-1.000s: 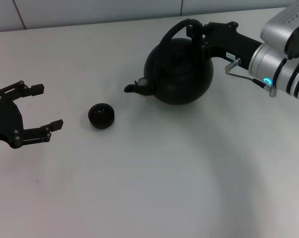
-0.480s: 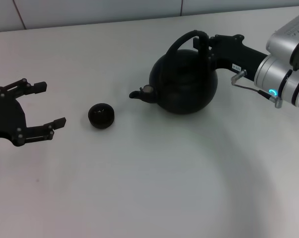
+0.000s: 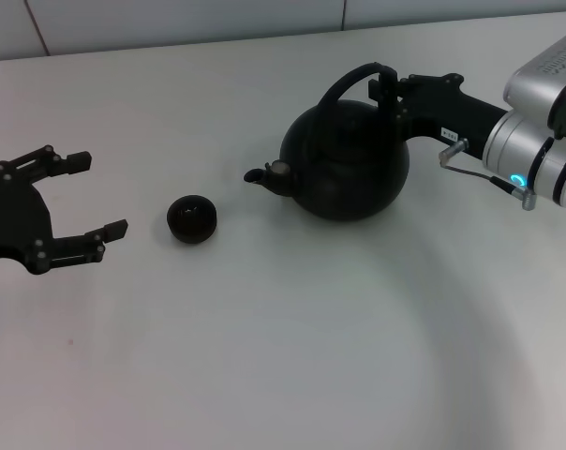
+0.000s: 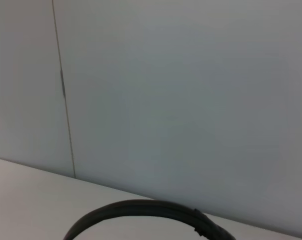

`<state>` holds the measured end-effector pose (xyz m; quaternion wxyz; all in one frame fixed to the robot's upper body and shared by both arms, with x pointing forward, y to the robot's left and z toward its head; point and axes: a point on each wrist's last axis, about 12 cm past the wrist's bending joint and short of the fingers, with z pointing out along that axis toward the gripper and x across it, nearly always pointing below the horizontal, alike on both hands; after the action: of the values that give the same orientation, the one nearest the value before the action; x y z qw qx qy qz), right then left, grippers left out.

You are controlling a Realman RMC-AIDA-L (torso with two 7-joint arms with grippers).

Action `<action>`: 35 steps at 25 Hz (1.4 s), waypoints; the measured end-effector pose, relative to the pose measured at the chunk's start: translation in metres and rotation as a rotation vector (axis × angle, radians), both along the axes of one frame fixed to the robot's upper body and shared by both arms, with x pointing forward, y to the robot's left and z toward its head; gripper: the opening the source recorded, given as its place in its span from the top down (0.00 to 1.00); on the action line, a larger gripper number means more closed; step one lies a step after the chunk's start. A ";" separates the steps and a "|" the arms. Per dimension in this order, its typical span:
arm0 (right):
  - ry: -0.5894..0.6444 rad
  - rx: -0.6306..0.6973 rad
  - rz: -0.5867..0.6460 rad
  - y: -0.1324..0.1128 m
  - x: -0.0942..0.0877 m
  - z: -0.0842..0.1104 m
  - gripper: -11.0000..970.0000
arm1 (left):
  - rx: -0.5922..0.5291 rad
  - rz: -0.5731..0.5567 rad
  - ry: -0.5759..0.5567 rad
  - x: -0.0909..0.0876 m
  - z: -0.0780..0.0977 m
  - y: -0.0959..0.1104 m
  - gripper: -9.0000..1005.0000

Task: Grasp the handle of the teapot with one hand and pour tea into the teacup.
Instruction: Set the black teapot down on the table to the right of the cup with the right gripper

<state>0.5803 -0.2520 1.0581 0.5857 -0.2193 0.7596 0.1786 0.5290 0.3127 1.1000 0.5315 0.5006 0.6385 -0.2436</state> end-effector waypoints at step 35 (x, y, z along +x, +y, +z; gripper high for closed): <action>-0.069 0.171 0.056 -0.024 -0.037 0.004 0.37 | -0.205 0.058 0.052 0.000 0.017 -0.006 0.15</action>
<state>0.5433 -0.2758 1.0626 0.6227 -0.1954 0.7147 0.2516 0.5293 0.3065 1.1167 0.5699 0.4185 0.6381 -0.3049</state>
